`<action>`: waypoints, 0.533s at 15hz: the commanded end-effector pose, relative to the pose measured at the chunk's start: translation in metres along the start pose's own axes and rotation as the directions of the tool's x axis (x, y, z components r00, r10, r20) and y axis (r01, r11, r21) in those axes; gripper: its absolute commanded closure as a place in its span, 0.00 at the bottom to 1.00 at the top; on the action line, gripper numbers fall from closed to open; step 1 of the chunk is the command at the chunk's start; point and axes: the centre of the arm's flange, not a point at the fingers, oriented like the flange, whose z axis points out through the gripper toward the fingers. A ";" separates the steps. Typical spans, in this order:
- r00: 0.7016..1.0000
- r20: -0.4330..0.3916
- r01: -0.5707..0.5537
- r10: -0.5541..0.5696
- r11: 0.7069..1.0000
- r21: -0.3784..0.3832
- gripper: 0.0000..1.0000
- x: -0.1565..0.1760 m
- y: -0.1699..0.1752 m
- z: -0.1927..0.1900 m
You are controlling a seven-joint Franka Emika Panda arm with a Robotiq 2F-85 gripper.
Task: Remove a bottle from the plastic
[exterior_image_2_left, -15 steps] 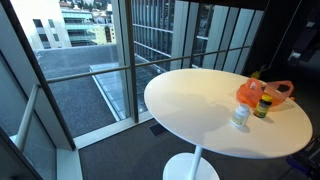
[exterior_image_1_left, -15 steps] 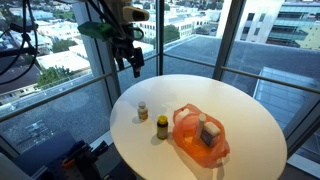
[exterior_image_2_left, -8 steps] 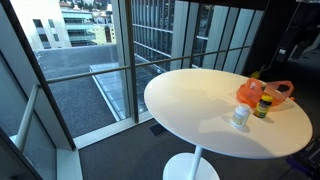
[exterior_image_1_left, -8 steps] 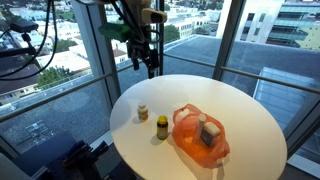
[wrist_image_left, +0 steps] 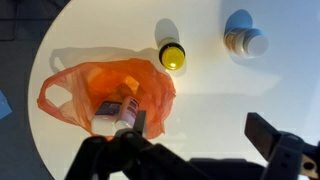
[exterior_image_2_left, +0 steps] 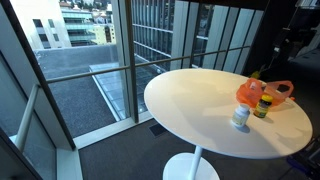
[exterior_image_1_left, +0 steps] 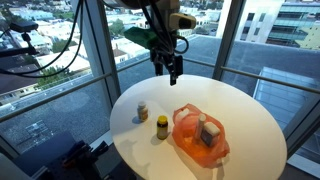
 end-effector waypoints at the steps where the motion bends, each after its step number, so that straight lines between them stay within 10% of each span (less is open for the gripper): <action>1: 1.000 -0.011 -0.025 0.025 1.000 -0.003 0.00 0.032 0.018 0.003; 8: 0.998 0.003 -0.068 0.068 0.998 -0.013 0.00 0.056 0.045 0.015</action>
